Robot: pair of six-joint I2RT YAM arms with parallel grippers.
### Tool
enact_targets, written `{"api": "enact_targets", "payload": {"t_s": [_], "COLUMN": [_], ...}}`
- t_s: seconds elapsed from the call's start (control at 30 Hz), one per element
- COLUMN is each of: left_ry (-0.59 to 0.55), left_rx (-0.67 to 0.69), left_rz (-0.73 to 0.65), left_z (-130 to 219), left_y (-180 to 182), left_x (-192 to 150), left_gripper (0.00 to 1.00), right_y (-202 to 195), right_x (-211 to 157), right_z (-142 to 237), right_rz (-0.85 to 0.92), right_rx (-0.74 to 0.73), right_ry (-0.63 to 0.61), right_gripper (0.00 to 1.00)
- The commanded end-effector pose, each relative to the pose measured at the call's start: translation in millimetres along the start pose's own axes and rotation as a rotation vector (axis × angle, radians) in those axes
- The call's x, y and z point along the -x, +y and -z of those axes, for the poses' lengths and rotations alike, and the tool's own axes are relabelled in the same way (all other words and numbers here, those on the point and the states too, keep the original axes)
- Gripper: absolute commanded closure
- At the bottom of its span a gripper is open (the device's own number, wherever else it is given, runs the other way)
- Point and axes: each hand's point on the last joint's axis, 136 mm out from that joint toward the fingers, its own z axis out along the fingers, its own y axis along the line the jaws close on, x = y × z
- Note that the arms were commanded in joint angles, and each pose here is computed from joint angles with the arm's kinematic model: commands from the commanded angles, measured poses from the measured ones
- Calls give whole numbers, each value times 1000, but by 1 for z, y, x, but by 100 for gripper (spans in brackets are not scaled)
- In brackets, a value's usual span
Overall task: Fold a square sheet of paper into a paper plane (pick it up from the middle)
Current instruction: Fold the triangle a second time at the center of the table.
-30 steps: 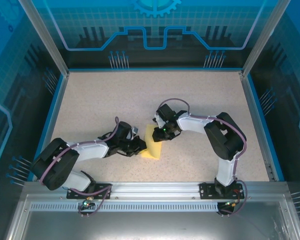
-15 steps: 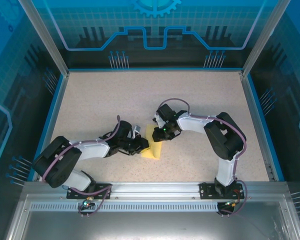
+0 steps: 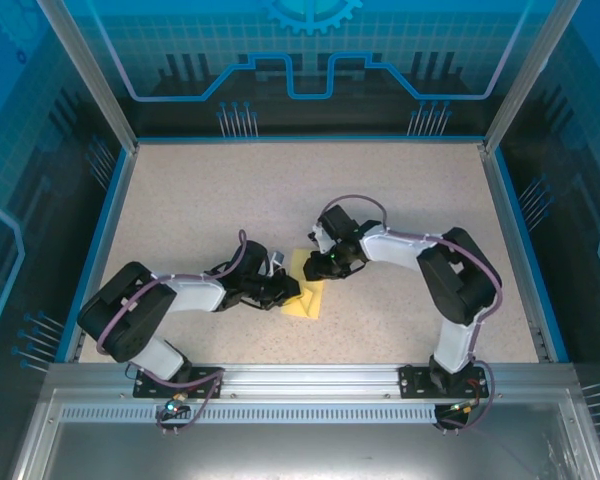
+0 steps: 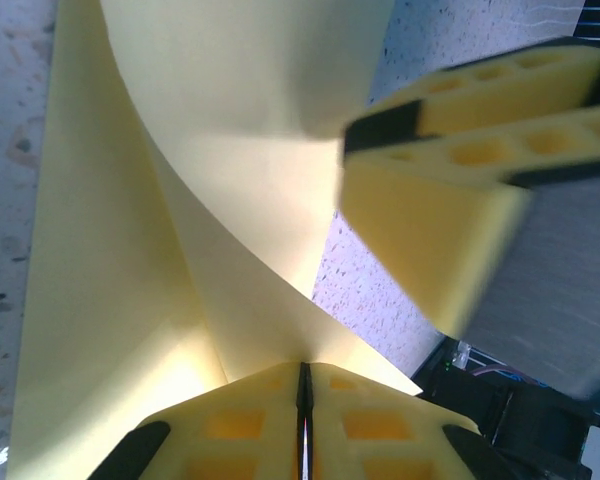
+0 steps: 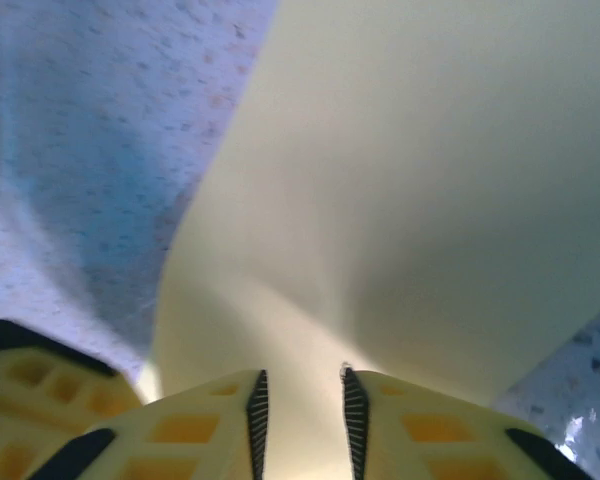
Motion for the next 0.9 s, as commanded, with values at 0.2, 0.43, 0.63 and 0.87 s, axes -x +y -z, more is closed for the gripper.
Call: {"api": "enact_targets", "payload": {"t_s": [0.2, 0.43, 0.63, 0.87], "left_ry": [-5, -6, -6, -8], "left_rx": [-10, -5, -5, 0], "left_rz": [-3, 0, -1, 1], "left_z": [-5, -5, -4, -4], "left_y": [-7, -6, -6, -5], "left_x": [5, 5, 5, 5], "left_gripper": [91, 93, 93, 93], "right_y": [22, 31, 25, 25], "right_x": [-21, -45, -47, -53], "right_z": [36, 25, 11, 2], "right_rz": [48, 72, 60, 69], "right_rx": [219, 288, 251, 265], "right_ry": [-28, 63, 96, 121], "right_gripper": [54, 55, 61, 66]}}
